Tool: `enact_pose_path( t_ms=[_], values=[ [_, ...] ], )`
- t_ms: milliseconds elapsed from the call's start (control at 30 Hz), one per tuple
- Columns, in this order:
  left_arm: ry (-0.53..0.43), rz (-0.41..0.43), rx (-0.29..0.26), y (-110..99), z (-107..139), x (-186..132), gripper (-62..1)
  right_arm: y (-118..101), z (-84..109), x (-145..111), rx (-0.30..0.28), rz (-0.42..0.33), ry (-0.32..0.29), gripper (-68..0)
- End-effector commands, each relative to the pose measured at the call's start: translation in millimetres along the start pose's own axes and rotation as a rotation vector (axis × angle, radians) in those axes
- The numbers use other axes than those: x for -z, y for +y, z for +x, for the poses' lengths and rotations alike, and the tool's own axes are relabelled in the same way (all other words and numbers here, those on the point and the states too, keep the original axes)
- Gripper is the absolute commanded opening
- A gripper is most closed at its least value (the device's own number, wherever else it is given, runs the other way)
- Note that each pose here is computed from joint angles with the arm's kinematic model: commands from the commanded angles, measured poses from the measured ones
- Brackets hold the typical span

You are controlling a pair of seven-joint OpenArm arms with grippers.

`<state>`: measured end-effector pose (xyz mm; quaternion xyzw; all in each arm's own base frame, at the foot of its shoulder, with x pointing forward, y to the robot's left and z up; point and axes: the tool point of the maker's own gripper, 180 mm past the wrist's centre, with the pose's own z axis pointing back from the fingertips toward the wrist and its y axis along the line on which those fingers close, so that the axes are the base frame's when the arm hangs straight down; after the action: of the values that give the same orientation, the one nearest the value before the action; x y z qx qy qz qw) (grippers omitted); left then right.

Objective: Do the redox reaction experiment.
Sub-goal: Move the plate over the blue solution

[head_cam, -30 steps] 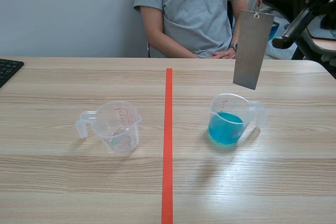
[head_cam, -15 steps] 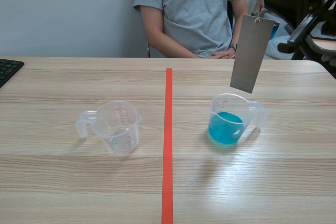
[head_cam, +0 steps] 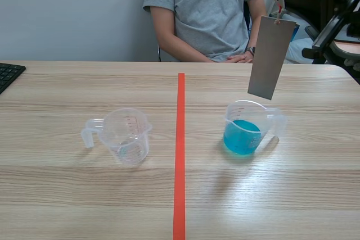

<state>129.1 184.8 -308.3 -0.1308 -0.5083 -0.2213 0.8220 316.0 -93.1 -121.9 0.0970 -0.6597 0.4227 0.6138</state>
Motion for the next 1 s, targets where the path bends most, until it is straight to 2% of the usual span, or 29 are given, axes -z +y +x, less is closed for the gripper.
enact_pose_path(
  t_ms=[0,133,333,500,600,967],
  values=[
    [-0.066,-0.024,0.040,3.6,24.8,14.3,-56.8,-4.4,9.6,0.1,-0.017,-0.008,-0.028,-66.2],
    [-0.132,-0.114,0.125,-3.1,61.8,39.9,-56.8,-4.4,9.3,0.1,-0.017,-0.008,-0.027,-66.2],
    [-0.160,-0.229,0.213,-24.9,89.6,82.3,-56.9,-4.5,8.6,0.1,-0.018,-0.008,-0.023,-66.2],
    [-0.225,-0.315,0.256,-52.6,117.6,110.6,-56.9,-4.5,7.8,0.1,-0.018,-0.008,-0.019,-66.2],
    [-0.231,-0.324,0.280,-62.4,128.7,129.1,-56.9,-4.7,6.5,0.2,-0.023,-0.009,-0.011,-66.2],
    [-0.273,-0.362,0.300,-86.9,148.5,193.5,-56.9,-4.7,5.9,0.2,-0.023,-0.009,-0.008,-66.2]
  ],
)
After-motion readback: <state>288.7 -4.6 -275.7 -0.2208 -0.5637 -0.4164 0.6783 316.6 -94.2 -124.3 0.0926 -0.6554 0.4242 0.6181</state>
